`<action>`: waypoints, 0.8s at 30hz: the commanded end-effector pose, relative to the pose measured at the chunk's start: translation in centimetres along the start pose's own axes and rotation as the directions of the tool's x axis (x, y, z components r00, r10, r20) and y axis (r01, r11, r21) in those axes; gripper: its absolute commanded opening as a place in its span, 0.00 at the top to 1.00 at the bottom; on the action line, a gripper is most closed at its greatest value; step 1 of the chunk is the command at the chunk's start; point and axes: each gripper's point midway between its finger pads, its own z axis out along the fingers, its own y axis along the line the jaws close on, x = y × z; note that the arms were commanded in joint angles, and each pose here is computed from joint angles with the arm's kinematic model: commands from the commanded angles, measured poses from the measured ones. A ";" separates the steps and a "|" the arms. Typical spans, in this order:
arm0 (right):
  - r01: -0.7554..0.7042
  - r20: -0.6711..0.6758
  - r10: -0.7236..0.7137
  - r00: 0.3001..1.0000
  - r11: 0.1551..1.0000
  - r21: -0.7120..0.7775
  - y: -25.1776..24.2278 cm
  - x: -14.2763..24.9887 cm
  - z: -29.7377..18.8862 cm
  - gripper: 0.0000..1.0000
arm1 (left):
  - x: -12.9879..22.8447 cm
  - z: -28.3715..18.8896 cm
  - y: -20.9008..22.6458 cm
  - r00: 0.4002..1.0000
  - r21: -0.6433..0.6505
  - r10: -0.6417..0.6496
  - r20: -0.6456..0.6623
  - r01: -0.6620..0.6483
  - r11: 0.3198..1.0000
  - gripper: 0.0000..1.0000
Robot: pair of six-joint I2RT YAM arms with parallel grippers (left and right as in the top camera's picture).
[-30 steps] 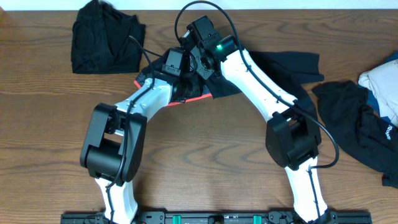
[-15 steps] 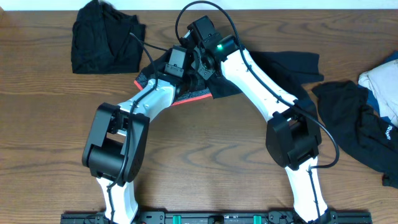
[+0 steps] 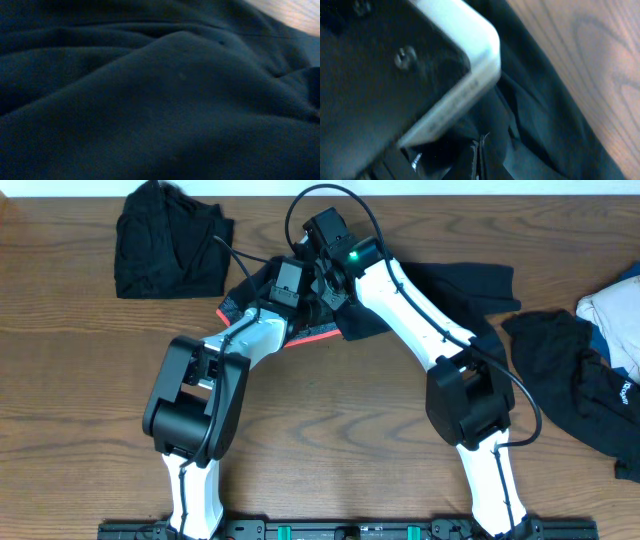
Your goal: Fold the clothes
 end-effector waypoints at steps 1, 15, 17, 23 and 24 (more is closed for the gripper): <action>-0.006 0.081 0.008 0.997 1.000 -0.027 0.5 -2.3 -2.2 0.99 | 2.4 2.0 2.0 0.997 -0.052 -0.039 -0.063 0.036 0.998 0.94; -0.032 0.074 0.034 0.997 0.999 -0.023 -0.1 -2.0 -2.2 0.99 | 8.0 0.8 5.9 0.945 -0.224 -0.189 -0.266 0.130 0.966 0.94; -0.040 0.067 0.041 0.997 0.999 -0.020 -0.2 -1.8 -2.2 0.99 | 8.7 0.3 6.6 0.929 -0.246 -0.221 -0.296 0.150 0.958 0.94; -0.065 0.042 0.065 0.997 0.998 -0.015 -1.2 -1.0 -2.0 0.99 | 9.4 -2.0 8.4 0.858 -0.242 -0.340 -0.385 0.261 0.934 0.94; -0.072 0.036 0.073 0.997 0.997 -0.014 -1.5 -0.8 -2.0 0.99 | 9.4 -2.7 9.1 0.847 -0.250 -0.356 -0.395 0.274 0.929 0.94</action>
